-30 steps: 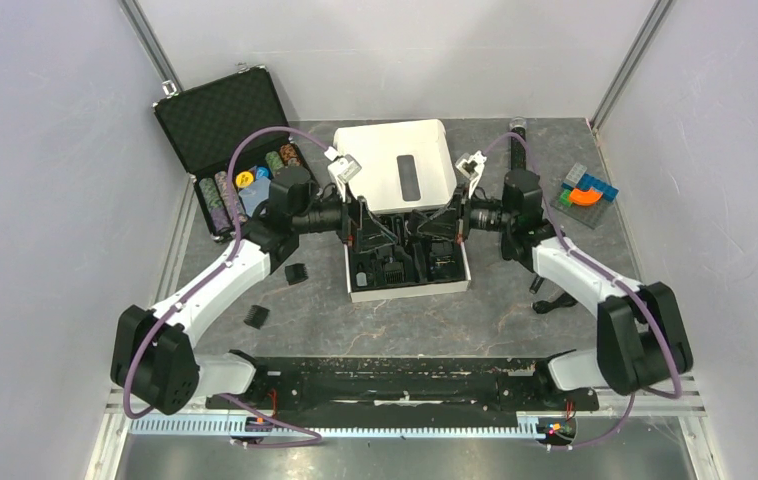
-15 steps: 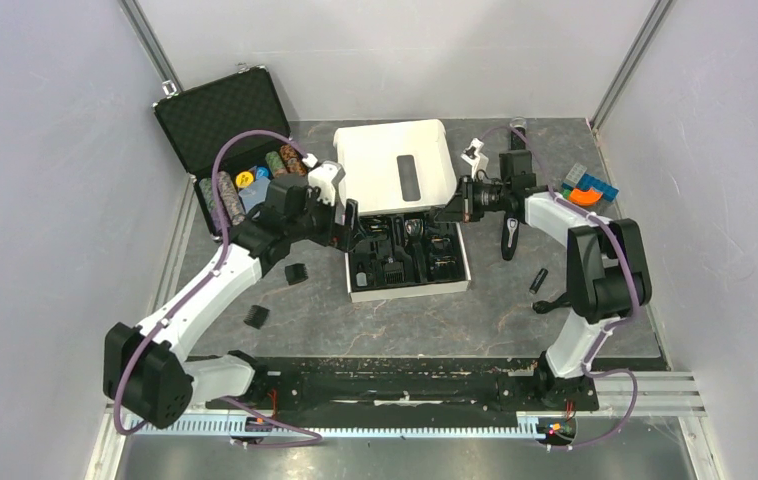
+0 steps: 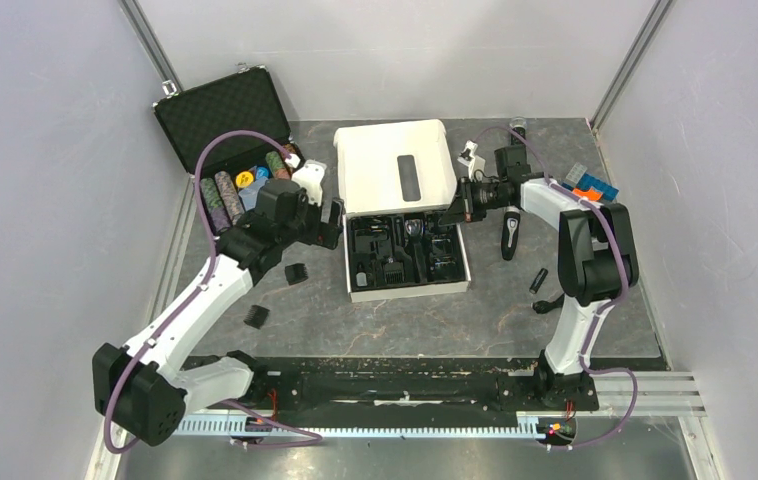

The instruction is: Sort the hair-cutting tools

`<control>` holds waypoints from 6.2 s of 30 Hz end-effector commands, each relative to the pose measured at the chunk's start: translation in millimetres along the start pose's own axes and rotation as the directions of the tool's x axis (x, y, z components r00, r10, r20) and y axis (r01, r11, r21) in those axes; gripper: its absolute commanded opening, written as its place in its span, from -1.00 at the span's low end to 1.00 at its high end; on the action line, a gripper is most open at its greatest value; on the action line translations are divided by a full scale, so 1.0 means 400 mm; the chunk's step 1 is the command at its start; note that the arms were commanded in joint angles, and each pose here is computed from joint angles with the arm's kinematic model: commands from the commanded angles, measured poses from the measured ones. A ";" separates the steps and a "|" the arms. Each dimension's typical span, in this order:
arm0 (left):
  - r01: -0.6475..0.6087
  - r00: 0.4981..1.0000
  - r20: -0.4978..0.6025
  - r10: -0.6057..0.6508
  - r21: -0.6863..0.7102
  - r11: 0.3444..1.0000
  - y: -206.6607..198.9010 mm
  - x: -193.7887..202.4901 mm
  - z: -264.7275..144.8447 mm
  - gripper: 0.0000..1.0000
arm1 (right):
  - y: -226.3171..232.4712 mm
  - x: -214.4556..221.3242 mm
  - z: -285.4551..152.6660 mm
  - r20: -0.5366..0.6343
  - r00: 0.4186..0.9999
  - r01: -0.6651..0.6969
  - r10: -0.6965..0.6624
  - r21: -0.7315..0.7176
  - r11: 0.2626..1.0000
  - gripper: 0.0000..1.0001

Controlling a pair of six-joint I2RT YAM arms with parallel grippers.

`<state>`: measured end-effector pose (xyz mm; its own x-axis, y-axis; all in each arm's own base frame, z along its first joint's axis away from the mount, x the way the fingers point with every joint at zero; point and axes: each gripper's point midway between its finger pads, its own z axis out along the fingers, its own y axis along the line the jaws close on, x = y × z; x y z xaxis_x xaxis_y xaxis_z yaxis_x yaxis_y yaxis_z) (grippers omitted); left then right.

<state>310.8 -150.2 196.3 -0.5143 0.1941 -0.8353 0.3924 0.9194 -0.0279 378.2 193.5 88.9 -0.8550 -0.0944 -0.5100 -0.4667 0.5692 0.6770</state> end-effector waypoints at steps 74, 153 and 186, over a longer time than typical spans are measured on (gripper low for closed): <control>0.011 0.999 -0.034 -0.014 -0.095 0.995 0.044 0.056 -0.034 0.96 | -0.092 0.022 0.051 -0.158 0.969 0.246 -0.191 0.716 0.653 -0.54; 0.915 0.338 -0.271 -0.901 -0.128 0.382 0.238 0.454 0.073 -0.02 | 0.255 0.067 -0.222 0.449 0.645 0.366 -0.618 0.529 0.766 0.22; 0.910 0.415 -0.221 -0.883 0.125 0.396 0.210 0.339 0.062 -0.95 | 0.294 0.081 -0.194 0.448 0.623 0.460 -0.642 0.454 0.763 0.23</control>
<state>284.4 -50.3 43.1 -0.7325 -0.6648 -0.1466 -0.3179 0.5245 -0.7898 282.9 181.6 181.9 -0.1936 -0.0635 -0.9790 -0.5816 0.8111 0.0624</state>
